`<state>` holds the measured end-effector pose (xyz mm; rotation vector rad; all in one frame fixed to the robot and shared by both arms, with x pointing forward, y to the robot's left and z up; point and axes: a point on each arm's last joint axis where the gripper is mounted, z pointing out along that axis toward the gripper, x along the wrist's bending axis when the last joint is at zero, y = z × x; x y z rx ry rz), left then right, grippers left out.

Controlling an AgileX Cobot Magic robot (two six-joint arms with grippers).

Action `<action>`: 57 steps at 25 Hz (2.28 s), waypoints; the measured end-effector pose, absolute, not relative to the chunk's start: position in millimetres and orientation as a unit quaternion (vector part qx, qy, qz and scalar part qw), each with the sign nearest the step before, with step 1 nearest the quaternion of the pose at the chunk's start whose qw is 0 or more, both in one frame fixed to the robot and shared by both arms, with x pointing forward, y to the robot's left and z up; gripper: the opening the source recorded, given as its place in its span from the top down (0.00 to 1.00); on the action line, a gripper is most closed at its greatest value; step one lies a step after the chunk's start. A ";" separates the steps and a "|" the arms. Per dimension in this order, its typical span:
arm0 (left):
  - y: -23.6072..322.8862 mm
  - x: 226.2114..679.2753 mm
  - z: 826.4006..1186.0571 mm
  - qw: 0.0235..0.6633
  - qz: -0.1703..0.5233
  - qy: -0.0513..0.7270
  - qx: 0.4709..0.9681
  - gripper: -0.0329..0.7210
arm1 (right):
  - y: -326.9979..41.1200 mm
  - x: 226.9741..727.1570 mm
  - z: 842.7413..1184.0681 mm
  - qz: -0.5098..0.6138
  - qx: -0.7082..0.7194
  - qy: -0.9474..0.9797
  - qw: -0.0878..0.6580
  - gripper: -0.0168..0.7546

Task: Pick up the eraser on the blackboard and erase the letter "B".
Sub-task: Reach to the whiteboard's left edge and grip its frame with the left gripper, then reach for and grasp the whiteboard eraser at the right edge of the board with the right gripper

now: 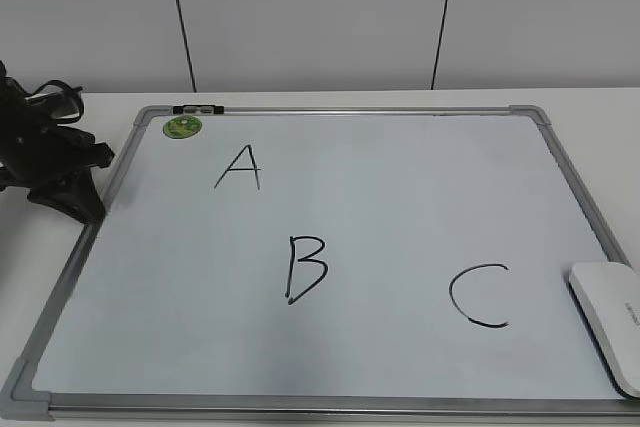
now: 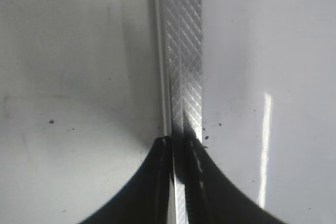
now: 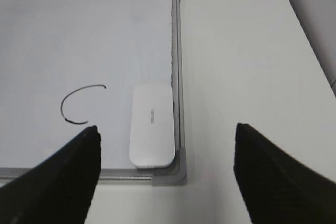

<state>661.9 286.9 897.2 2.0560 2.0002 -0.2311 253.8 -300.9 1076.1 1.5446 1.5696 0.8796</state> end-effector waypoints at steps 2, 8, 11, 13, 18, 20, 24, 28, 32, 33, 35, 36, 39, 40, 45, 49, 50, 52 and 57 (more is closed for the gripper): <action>286.9 661.9 897.2 0.132 -0.080 0.689 0.708 0.91 | -300.9 268.2 1085.0 0.352 0.598 0.609 0.384 0.22; 286.9 661.8 897.2 0.131 -0.080 0.689 0.708 0.91 | -300.9 305.2 1096.0 0.370 0.585 0.600 0.402 0.22; 286.9 661.8 897.2 0.131 -0.080 0.689 0.708 0.91 | -301.0 325.2 1091.6 0.344 0.600 0.617 0.375 0.22; 286.9 661.8 897.2 0.131 -0.080 0.689 0.708 0.91 | -301.1 340.5 1083.2 0.312 0.619 0.636 0.341 0.22; 287.1 661.7 897.2 0.131 -0.081 0.689 0.708 0.91 | -301.1 370.8 1059.9 0.246 0.650 0.667 0.268 0.22; 287.1 661.7 897.2 0.131 -0.081 0.689 0.708 0.91 | -300.2 383.4 1048.3 0.222 0.663 0.676 0.234 0.22; 287.1 661.7 897.2 0.131 -0.081 0.689 0.708 0.91 | -298.0 405.2 1025.9 0.188 0.684 0.683 0.174 0.22; 287.1 661.7 897.2 0.131 -0.081 0.689 0.708 0.91 | -297.6 426.7 1002.1 0.159 0.695 0.688 0.139 0.22; 287.1 661.7 897.2 0.131 -0.081 0.689 0.708 0.91 | -297.7 443.8 980.1 0.133 0.701 0.691 0.113 0.21; 287.1 661.7 897.2 0.131 -0.081 0.689 0.708 0.91 | -297.8 447.0 975.1 0.129 0.702 0.692 0.108 0.20; 287.1 661.7 897.2 0.131 -0.081 0.689 0.708 0.91 | -297.9 454.2 964.2 0.120 0.696 0.700 0.102 0.18; 287.1 661.7 897.2 0.131 -0.081 0.689 0.708 0.91 | -297.7 457.0 959.8 0.118 0.693 0.705 0.100 0.17; 287.1 661.7 897.2 0.131 -0.081 0.689 0.708 0.91 | -297.3 465.2 946.4 0.113 0.689 0.710 0.092 0.15; 287.1 661.7 897.2 0.131 -0.081 0.689 0.708 0.91 | -297.3 467.3 941.6 0.109 0.689 0.711 0.088 0.15; 287.1 661.7 897.2 0.131 -0.081 0.689 0.708 0.91 | -297.5 475.5 922.1 0.095 0.691 0.713 0.074 0.15; 287.1 661.7 897.2 0.131 -0.081 0.689 0.708 0.91 | -297.6 483.0 917.6 0.090 0.691 0.714 0.069 0.17; 287.1 661.7 897.2 0.131 -0.081 0.689 0.708 0.91 | -297.5 485.7 919.1 0.090 0.691 0.714 0.069 0.21; 287.1 661.7 897.2 0.131 -0.081 0.689 0.708 0.91 | -297.3 490.0 924.2 0.089 0.691 0.715 0.066 0.27; 287.1 661.7 897.2 0.131 -0.081 0.689 0.708 0.91 | -296.9 498.5 934.1 0.080 0.690 0.717 0.052 0.29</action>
